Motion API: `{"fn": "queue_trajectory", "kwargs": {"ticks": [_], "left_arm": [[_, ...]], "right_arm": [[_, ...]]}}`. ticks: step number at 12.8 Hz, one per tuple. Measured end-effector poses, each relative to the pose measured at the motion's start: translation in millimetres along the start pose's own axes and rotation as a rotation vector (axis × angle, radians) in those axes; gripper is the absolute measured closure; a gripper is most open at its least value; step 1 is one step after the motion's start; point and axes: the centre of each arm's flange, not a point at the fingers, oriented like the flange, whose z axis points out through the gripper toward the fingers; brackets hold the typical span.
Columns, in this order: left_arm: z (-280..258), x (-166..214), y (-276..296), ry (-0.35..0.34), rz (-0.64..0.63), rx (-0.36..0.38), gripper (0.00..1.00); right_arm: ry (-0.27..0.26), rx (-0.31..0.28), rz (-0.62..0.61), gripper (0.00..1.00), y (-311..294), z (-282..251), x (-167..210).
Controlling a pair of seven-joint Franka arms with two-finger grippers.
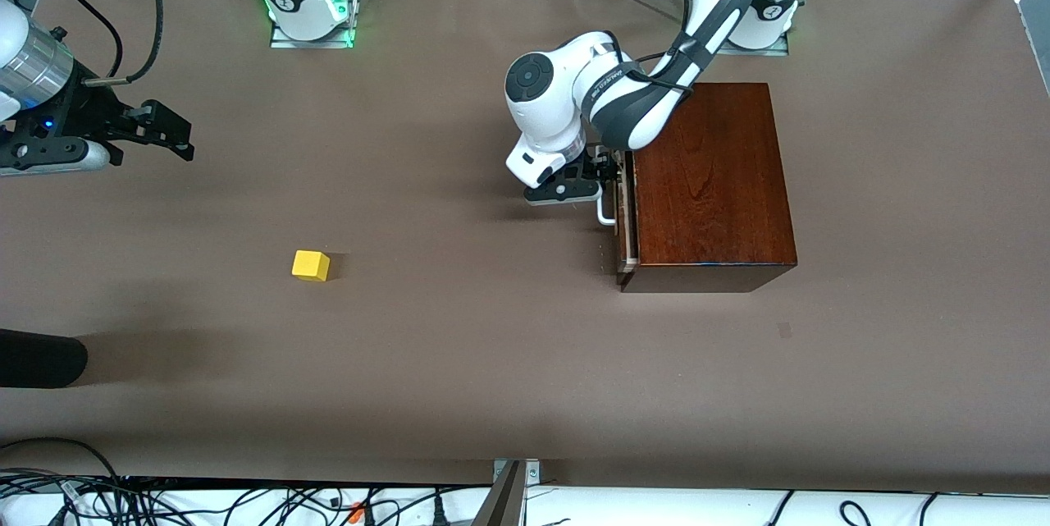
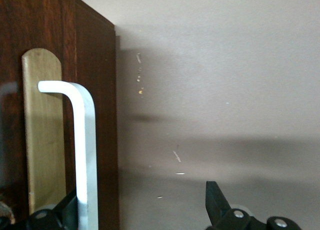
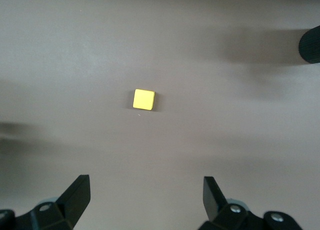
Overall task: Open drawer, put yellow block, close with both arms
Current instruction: 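Pull the drawer handle outward with the left gripper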
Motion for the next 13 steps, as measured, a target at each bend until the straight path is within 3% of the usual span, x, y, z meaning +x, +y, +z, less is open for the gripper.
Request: {"fn": "queue_trajectory", "kwargs": {"ticks": [13], "left_arm": [[-19,5,34,-0.024,-0.057,-0.174,0.00]], "right_arm": [[0.001,0.000,0.000,0.00,0,0,0]]}}
